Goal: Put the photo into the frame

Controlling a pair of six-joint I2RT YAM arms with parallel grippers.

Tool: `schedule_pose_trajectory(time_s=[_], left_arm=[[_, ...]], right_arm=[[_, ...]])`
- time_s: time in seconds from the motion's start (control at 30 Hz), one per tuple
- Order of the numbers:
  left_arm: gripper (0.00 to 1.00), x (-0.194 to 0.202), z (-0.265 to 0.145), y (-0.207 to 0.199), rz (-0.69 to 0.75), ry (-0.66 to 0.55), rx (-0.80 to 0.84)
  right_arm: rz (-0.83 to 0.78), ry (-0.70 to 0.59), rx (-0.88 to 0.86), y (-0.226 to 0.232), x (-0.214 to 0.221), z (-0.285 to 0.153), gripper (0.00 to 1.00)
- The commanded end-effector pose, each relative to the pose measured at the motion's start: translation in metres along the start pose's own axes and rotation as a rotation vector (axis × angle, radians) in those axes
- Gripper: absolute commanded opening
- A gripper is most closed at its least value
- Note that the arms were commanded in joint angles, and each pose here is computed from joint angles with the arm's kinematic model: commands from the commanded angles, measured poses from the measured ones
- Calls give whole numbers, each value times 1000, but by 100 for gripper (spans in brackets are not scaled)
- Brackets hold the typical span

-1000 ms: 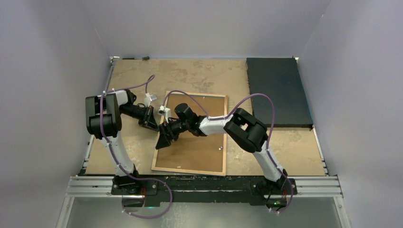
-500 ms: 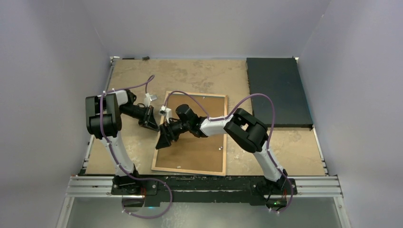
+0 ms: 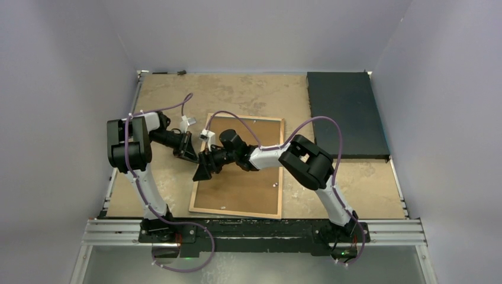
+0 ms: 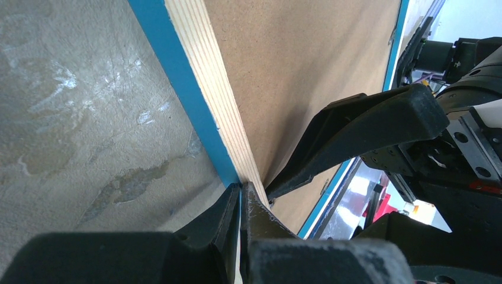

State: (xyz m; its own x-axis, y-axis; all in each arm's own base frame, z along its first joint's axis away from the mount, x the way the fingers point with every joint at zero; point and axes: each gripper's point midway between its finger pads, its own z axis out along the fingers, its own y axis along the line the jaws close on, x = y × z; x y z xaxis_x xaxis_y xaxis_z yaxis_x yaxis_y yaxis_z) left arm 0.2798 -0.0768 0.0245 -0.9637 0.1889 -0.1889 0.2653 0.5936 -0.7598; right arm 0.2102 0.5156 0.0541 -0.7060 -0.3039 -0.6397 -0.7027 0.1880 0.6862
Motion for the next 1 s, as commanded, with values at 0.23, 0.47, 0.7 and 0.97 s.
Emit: schedule_pose_trajectory(time_s=[0.23, 0.47, 0.7, 0.97], left_arm=[[0, -16, 11, 31, 135, -12, -96], [0, -18, 10, 31, 130, -21, -98], [0, -17, 14, 33, 119, -18, -99], [0, -17, 17, 31, 120, -16, -95]], right_arm=[[28, 54, 52, -18, 36, -13, 77], [21, 108, -8, -9, 45, -11, 73], [6, 157, -71, 8, 56, -3, 70], [-3, 161, -111, 17, 58, 11, 68]])
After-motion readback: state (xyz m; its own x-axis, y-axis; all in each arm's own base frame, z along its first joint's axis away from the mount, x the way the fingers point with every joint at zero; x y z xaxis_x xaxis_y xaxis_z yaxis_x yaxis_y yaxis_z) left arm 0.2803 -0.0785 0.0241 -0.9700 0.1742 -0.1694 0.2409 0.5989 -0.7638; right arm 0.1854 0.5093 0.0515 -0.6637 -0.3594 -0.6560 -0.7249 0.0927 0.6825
